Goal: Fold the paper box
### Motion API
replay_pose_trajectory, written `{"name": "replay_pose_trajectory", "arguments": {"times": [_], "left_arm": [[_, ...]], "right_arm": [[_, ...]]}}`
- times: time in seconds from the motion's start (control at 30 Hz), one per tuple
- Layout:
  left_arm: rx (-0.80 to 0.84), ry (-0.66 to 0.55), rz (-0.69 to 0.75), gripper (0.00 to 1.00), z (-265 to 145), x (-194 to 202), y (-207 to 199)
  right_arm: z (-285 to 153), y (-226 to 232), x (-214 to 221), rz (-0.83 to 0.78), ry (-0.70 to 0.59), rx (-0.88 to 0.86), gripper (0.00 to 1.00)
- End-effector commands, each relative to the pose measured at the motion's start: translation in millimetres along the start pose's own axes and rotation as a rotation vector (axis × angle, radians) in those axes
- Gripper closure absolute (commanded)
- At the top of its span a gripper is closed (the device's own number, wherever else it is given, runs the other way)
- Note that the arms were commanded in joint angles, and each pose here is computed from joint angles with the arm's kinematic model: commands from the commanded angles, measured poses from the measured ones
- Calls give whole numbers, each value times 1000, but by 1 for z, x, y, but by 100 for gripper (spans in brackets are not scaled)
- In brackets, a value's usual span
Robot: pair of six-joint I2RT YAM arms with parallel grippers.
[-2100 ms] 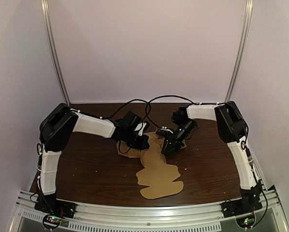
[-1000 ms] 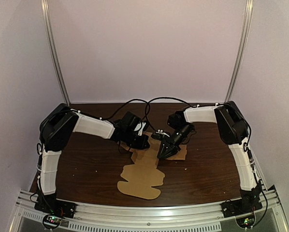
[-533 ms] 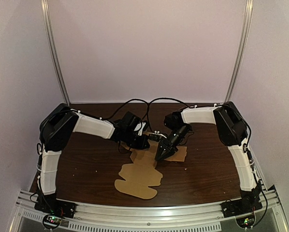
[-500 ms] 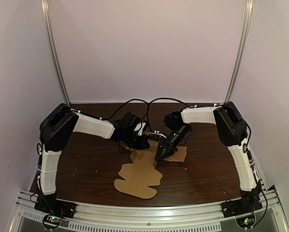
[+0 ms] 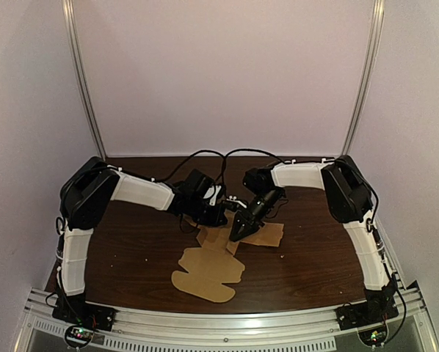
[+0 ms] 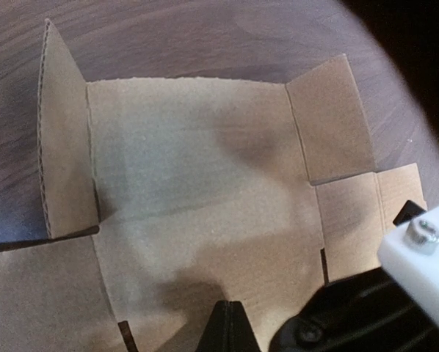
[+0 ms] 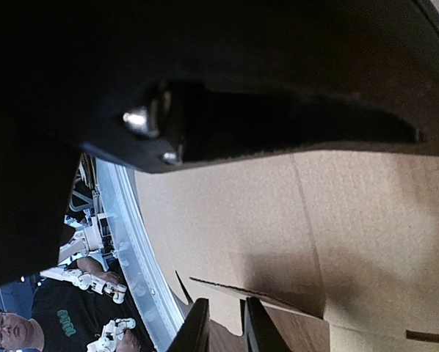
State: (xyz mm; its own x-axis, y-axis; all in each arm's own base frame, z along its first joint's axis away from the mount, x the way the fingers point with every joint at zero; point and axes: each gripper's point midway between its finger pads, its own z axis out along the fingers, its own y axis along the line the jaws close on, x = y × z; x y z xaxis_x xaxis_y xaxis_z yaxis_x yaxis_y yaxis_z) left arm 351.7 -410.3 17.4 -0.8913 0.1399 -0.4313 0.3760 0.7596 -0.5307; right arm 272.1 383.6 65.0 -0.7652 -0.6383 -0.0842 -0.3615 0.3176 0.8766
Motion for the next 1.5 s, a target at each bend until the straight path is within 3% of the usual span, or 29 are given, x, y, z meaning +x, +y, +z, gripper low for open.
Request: {"name": "replay_pose_trajectory", "arguments": {"times": [0.0,0.33,0.5,0.63,0.8,0.9,1.1,1.2,1.37,1.47], "left_arm": [[-103,168,-55,100,19,58,40],[-81,156,-52,100,17,51,33],[-30,81,9,100,-3,29,12],[-60,-13,87,90,-43,1,-3],[-214,-46,130,74,-87,-11,9],[-313,-43,139,69,-105,0,28],[-289,-79,63,56,-130,42,45],[-212,-94,6,58,-130,56,41],[-224,-98,-9,81,-123,65,53],[-202,-90,-5,88,-114,68,52]], "right_arm": [[21,-20,-6,-69,22,78,83],[36,-58,13,-103,100,274,89],[37,-80,20,-52,112,355,91],[41,-94,28,-7,137,375,91],[43,-97,31,8,137,374,92],[43,-94,30,15,129,358,93],[44,-92,29,15,122,341,94],[45,-93,29,19,120,337,94],[46,-94,30,24,119,335,95],[47,-94,31,28,121,332,95]]}}
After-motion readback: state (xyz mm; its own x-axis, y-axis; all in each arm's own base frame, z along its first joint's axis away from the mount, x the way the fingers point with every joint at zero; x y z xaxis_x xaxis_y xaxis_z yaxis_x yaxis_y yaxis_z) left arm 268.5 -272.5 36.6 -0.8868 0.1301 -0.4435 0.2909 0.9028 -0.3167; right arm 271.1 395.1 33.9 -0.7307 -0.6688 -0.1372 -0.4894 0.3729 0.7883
